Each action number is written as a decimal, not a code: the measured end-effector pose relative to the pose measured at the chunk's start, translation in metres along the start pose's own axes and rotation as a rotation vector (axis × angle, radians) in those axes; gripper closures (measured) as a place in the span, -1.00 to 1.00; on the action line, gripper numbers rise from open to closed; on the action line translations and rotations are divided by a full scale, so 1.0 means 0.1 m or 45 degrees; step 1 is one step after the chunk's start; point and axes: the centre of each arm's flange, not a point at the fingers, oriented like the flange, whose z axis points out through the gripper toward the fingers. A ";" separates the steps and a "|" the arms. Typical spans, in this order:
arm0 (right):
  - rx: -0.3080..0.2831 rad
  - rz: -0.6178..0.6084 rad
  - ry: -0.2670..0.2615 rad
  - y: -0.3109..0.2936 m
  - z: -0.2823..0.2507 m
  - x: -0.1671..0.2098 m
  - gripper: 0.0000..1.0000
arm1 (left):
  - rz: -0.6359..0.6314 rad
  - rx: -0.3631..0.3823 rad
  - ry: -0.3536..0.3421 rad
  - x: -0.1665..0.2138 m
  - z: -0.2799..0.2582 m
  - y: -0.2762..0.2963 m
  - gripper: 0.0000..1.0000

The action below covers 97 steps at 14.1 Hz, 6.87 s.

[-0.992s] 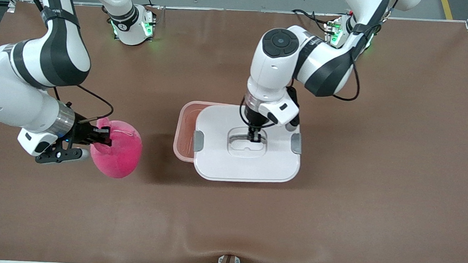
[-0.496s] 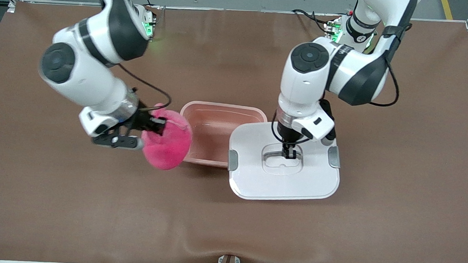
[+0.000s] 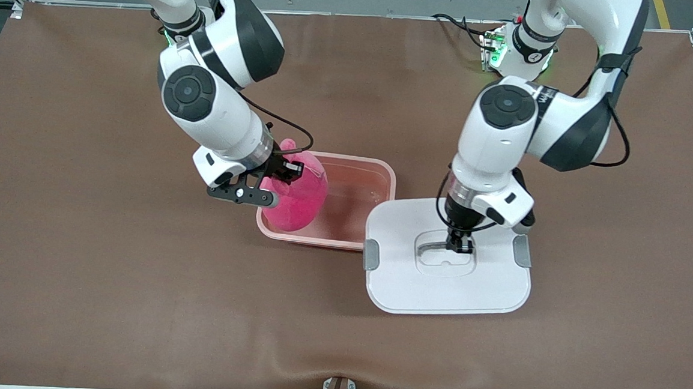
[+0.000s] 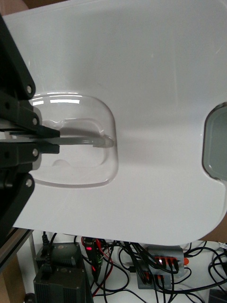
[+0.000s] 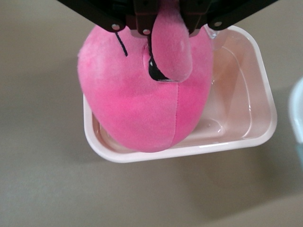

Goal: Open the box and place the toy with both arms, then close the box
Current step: 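Lower the pink plush into the pink box base with the right gripper, then open the right gripper and withdraw it from the plush in the box, then carry the lid over the box with the left gripper while the right gripper retracts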

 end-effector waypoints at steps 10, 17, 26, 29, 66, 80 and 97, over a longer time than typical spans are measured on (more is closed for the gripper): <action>-0.063 0.050 -0.065 -0.04 0.49 0.04 0.76 | 0.083 0.008 0.026 0.53 0.10 0.00 0.86; -0.157 0.069 -0.122 0.06 1.07 0.18 0.76 | 0.127 -0.034 0.011 0.81 0.14 -0.11 0.86; -0.129 -0.015 -0.039 -0.43 1.74 -0.06 0.76 | 0.141 -0.033 0.010 0.88 0.13 -0.12 0.86; -0.055 -0.072 0.046 -0.73 1.92 -0.22 0.76 | 0.149 -0.014 -0.050 0.99 0.12 -0.09 0.86; -0.054 -0.116 0.058 1.15 -0.46 0.81 -1.00 | 0.212 -0.002 -0.206 0.98 0.01 -0.19 0.86; -0.155 -0.272 0.051 3.54 -2.09 0.38 -1.00 | 0.183 0.011 -0.326 -0.17 -0.23 -0.54 0.86; -0.196 -0.260 0.041 3.60 -2.29 -0.07 -1.00 | 0.072 0.004 -0.298 -1.46 -0.11 -1.01 0.86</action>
